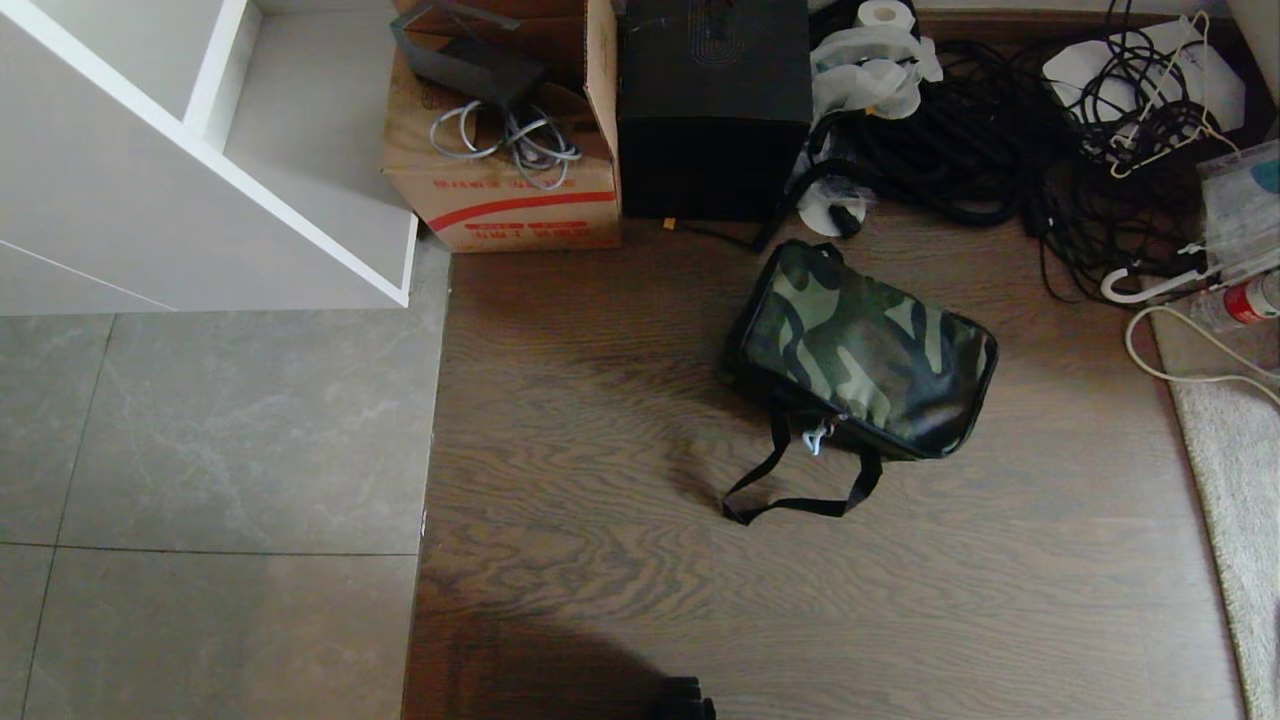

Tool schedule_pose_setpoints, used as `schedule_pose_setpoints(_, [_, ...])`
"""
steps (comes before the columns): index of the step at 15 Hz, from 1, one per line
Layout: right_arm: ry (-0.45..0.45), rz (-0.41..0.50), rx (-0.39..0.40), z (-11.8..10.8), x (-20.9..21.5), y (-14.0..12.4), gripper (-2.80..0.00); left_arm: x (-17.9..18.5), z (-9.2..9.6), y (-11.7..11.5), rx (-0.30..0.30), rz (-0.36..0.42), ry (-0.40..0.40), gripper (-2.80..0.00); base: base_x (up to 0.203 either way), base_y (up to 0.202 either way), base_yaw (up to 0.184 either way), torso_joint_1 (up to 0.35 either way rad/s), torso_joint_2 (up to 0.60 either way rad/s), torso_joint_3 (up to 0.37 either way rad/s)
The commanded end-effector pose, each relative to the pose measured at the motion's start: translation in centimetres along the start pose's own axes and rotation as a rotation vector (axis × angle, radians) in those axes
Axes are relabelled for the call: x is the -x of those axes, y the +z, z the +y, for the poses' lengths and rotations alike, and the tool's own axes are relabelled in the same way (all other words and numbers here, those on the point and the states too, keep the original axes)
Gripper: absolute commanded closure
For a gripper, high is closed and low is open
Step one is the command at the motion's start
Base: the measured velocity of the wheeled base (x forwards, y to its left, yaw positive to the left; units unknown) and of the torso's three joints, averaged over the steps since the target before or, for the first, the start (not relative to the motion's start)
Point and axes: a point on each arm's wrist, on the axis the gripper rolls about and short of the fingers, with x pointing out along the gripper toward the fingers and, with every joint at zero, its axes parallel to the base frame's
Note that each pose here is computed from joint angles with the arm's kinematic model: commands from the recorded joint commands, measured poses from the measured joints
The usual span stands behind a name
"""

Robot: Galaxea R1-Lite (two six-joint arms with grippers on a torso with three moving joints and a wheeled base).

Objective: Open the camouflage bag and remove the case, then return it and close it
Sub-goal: Open the top of the storage box

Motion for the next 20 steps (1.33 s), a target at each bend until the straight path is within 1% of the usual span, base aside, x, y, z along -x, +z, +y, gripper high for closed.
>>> schedule_pose_setpoints(1, [0.002, 0.006, 0.008, 0.0, 0.0, -0.1, 0.00, -0.1, 0.0, -0.3, 0.001, 0.008, 0.002, 0.00, 0.000, 0.000, 0.000, 0.000, 0.00, 0.000])
schedule_pose_setpoints(2, [0.005, 0.007, 0.024, 0.0, 0.0, -0.1, 0.00, -0.1, 0.0, -0.3, 0.001, 0.009, 0.001, 0.00, 0.000, 0.000, 0.000, 0.000, 0.00, 0.000])
schedule_pose_setpoints(3, [0.003, 0.007, 0.024, 0.0, 0.0, 0.0, 0.00, -0.1, 0.0, -0.3, 0.001, 0.009, 0.001, 0.00, 0.000, 0.000, 0.000, 0.000, 0.00, 0.000])
schedule_pose_setpoints(4, [0.001, 0.005, 0.006, 0.0, 0.0, 0.0, 0.00, -0.1, 0.0, -0.3, 0.001, 0.008, 0.001, 0.00, 0.000, 0.000, 0.000, 0.000, 0.00, 0.000])
schedule_pose_setpoints(7, [0.007, 0.004, 0.018, 0.0, -0.1, 0.0, 0.00, -0.1, 0.0, -0.3, 0.001, 0.008, 0.001, 0.00, 0.000, 0.000, 0.000, 0.000, 0.00, 0.000])
schedule_pose_setpoints(8, [-0.002, 0.005, 0.012, 0.0, -0.1, 0.0, 0.00, -0.1, 0.0, -0.3, 0.001, 0.008, 0.002, 0.00, 0.000, 0.000, 0.000, 0.000, 0.00, 0.000])
schedule_pose_setpoints(9, [-0.033, 0.003, 0.004, 0.0, -0.1, 0.0, 0.00, -0.1, 0.0, -0.3, 0.001, 0.010, 0.001, 0.00, 0.000, 0.000, 0.000, 0.000, 0.00, 0.000])
schedule_pose_setpoints(10, [-0.060, -0.020, -0.003, 0.0, 0.1, 0.0, 0.00, -0.1, 0.0, -0.3, 0.001, 0.010, 0.002, 0.00, 0.000, 0.000, 0.000, 0.000, 0.00, 0.000])
schedule_pose_setpoints(11, [-0.073, -0.075, -0.004, 0.1, 0.5, -0.2, 0.00, -0.1, 0.0, -0.3, 0.001, 0.008, 0.002, 0.00, 0.000, 0.000, 0.000, 0.000, 0.00, 0.000])
schedule_pose_setpoints(13, [-0.087, -0.219, -0.003, 0.2, 1.6, -0.7, 0.00, -0.1, 0.0, -0.3, 0.001, 0.009, 0.001, 0.00, 0.000, 0.000, 0.000, 0.000, 0.00, 0.000])
schedule_pose_setpoints(14, [-0.091, -0.272, 0.000, 0.2, 1.9, -0.9, 0.00, -0.1, 0.0, -0.3, 0.001, 0.008, 0.001, 0.00, 0.000, 0.000, 0.000, 0.000, 0.00, 0.000])
schedule_pose_setpoints(15, [-0.095, -0.291, -0.001, 0.2, 2.0, -1.0, 0.00, -0.1, 0.0, -0.3, 0.001, 0.009, 0.001, 0.00, 0.000, 0.000, 0.000, 0.000, 0.00, 0.000])
schedule_pose_setpoints(20, [-0.101, -0.282, -0.003, 0.2, 2.0, -1.0, 0.00, -0.1, 0.0, -0.3, 0.001, 0.008, 0.001, 0.00, 0.000, 0.000, 0.000, 0.000, 0.00, 0.000])
